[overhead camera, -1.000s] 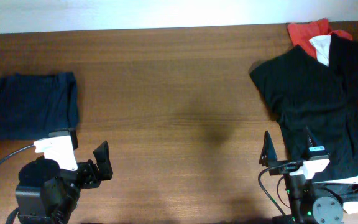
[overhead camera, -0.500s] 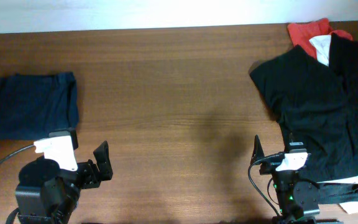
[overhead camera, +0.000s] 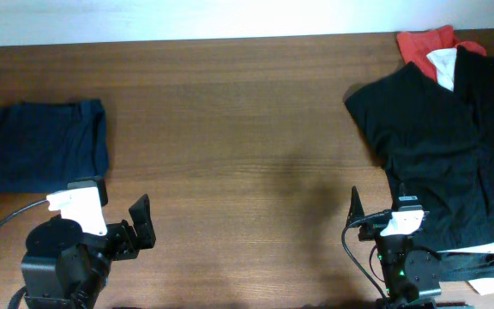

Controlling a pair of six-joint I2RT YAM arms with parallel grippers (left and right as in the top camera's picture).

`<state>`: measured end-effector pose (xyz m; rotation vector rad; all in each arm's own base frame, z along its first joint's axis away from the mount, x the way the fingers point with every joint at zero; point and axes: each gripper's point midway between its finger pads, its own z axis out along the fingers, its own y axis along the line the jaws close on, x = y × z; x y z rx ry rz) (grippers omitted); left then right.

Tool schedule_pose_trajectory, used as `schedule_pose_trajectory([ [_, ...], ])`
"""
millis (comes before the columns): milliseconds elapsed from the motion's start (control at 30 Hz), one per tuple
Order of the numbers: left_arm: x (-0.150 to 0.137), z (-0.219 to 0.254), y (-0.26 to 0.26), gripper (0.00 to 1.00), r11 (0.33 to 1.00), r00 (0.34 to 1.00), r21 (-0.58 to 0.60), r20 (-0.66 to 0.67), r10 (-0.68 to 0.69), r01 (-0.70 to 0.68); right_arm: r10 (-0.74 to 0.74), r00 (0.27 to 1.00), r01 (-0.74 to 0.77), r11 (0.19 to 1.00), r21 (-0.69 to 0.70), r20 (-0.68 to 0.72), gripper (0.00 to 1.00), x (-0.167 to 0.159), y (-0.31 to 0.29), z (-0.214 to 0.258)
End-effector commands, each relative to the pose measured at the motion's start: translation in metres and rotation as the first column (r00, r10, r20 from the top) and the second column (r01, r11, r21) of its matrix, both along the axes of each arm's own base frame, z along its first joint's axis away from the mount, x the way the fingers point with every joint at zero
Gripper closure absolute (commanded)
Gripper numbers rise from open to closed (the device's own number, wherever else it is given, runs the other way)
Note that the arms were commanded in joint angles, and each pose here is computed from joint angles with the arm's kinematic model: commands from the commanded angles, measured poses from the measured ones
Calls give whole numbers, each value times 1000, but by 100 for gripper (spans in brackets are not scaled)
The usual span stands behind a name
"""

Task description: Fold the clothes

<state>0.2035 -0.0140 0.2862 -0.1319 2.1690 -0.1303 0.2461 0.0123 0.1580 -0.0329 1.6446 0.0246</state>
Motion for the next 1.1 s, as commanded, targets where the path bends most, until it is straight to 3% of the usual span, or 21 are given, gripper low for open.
schedule_pose_trajectory([
  [0, 0, 1, 2, 1, 1000, 1000, -2, 4, 15, -15, -22, 1000, 22, 1000, -5, -1, 1, 0, -4, -2],
  [467, -3, -2, 4, 1, 1000, 1000, 3, -5, 22, -22, -22, 1000, 22, 1000, -5, -1, 1, 0, -4, -2],
  [700, -19, -46, 23, 1, 993, 993, 12, -13, 115, -114, -22, 1000, 22, 1000, -5, -1, 1, 0, -4, -2],
  [900, 0, -92, 20, 1, 995, 979, -30, 175, 100, -96, -22, 1000, 22, 1000, -5, -1, 1, 0, -4, -2],
  [1067, 26, -100, 8, 1, 1000, 912, 7, 411, 1, -4, -22, 1000, 22, 1000, -5, -1, 1, 0, -4, -2],
])
